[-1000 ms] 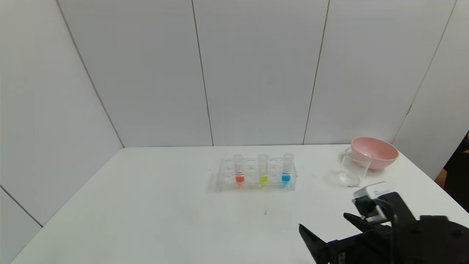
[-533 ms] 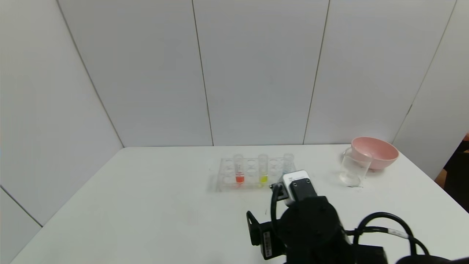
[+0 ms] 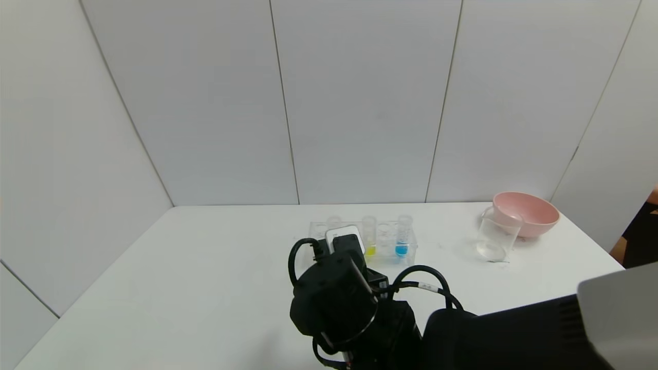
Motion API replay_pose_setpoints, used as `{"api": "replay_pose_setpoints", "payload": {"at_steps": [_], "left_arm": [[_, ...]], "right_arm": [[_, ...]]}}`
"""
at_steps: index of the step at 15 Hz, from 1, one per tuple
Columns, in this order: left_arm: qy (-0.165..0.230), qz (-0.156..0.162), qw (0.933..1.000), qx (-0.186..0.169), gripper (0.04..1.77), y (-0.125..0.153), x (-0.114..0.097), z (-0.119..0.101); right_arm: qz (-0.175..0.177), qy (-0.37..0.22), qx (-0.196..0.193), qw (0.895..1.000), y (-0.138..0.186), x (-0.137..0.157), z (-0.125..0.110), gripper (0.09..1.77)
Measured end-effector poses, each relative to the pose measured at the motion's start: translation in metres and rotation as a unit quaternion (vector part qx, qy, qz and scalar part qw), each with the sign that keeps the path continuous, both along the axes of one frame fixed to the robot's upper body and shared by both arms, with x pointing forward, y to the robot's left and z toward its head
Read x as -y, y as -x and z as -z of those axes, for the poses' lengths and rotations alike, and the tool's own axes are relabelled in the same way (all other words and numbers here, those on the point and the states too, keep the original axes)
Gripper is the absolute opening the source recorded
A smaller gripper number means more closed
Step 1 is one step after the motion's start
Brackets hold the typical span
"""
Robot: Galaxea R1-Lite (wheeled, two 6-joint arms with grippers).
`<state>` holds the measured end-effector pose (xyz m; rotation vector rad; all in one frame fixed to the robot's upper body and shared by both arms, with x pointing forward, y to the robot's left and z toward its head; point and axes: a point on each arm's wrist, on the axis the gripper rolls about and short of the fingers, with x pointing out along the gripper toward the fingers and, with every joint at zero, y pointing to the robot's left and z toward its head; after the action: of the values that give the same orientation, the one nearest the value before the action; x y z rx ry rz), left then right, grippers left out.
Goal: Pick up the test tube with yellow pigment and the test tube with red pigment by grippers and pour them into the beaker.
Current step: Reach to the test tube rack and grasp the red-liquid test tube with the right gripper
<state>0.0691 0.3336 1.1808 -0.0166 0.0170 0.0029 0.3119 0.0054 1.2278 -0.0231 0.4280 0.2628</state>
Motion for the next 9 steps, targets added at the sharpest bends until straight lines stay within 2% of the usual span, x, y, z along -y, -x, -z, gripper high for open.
{"api": "replay_pose_setpoints", "payload": {"at_steps": [4, 9], "left_arm": [[0.000, 0.000, 1.0000, 0.000, 1.72, 0.000, 0.000, 0.000], [0.000, 0.000, 1.0000, 0.000, 1.72, 0.000, 0.000, 0.000]], "right_arm": [[0.031, -0.010, 0.014, 0.999, -0.036, -0.023, -0.001, 1.71], [0.062, -0.012, 0.021, 0.998, -0.074, -0.035, 0.015, 1.71]]}}
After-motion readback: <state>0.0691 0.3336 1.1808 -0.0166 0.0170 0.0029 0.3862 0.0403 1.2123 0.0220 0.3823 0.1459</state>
